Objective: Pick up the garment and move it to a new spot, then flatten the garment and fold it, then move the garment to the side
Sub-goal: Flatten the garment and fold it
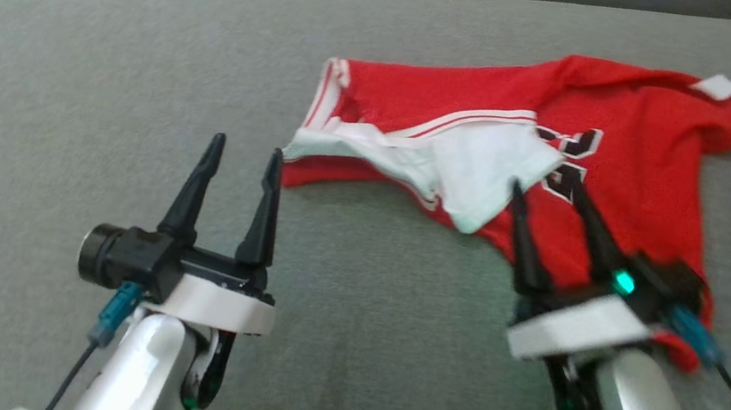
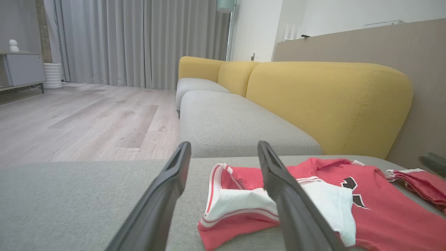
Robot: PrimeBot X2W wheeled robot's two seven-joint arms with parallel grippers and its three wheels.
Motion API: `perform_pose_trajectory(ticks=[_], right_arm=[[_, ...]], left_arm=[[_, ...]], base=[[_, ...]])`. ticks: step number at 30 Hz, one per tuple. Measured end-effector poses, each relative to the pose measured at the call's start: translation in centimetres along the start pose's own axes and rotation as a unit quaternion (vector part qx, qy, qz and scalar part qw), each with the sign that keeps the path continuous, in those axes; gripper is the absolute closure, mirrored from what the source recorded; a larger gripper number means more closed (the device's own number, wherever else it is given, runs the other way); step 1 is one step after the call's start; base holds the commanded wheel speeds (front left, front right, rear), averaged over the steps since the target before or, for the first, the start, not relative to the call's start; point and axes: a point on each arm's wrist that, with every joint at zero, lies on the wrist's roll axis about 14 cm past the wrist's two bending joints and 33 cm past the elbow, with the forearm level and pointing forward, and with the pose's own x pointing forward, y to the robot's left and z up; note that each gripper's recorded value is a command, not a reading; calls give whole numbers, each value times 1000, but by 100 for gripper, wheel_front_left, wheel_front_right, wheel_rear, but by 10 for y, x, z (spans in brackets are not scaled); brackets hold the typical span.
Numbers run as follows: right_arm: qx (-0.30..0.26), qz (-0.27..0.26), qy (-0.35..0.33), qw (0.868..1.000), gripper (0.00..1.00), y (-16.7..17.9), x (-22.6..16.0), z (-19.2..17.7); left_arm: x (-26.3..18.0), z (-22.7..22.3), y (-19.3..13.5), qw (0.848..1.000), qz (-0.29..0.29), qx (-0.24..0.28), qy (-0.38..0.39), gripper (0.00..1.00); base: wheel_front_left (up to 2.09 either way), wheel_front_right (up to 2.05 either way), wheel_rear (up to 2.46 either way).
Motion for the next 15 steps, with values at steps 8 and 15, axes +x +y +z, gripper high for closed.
perform_pose_trajectory(ticks=[8, 15], right_arm=[[8, 79, 106, 991, 0, 33, 49, -38], [5, 115, 193, 974, 0, 45, 64, -84]], left_arm=[[-10, -3, 21, 999, 33, 1, 8, 0], [-21, -5, 42, 998, 68, 4, 15, 0]], base=[[0, 0, 0], [0, 0, 0]])
